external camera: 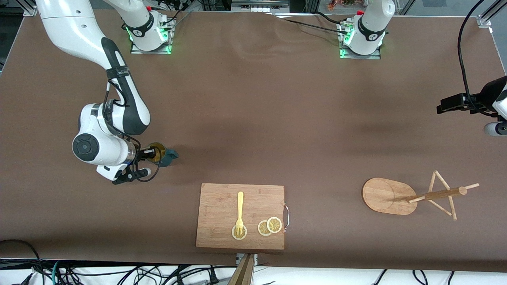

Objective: Pass cup and hang on rack
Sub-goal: 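Carry the mug to mid-table with the right gripper while the left gripper approaches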

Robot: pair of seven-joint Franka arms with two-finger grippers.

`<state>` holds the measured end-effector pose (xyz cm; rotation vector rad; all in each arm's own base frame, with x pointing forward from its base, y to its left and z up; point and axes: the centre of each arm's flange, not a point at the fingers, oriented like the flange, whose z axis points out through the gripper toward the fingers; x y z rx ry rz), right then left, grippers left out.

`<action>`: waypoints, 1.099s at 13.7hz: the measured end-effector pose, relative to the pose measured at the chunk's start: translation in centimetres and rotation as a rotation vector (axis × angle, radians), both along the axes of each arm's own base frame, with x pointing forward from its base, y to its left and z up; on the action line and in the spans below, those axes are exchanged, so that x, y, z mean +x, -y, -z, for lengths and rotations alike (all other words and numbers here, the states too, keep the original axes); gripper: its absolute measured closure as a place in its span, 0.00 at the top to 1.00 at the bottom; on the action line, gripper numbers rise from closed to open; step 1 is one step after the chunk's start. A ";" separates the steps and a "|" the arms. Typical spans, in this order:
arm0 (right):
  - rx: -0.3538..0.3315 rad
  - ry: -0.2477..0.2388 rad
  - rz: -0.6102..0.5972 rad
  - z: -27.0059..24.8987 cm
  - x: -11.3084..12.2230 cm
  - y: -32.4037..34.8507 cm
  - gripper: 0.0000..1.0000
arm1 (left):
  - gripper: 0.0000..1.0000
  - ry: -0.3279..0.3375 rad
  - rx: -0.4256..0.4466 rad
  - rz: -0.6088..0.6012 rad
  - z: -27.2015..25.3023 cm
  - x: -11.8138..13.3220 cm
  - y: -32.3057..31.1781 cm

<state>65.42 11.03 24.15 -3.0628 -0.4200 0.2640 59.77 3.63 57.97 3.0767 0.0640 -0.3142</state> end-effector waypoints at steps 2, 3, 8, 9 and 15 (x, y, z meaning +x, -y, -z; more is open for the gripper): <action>0.010 0.003 0.010 0.8 0.0 -0.3 0.19 | 1.00 0.000 0.000 -0.001 0.0 0.0 -0.1; 0.011 0.001 0.020 1.0 0.0 -0.7 0.19 | 1.00 0.000 0.000 -0.003 0.0 0.0 -0.2; -0.003 0.018 0.083 0.3 -1.1 -7.9 0.04 | 1.00 0.000 0.000 -0.007 0.0 0.0 -0.4; -0.005 0.031 0.095 -0.4 -1.5 -10.7 0.04 | 1.00 0.000 0.000 -0.007 0.0 0.0 -0.4; 0.043 0.121 -0.006 -5.2 -8.1 -30.2 0.04 | 1.00 0.000 0.000 -0.006 0.0 0.0 -0.4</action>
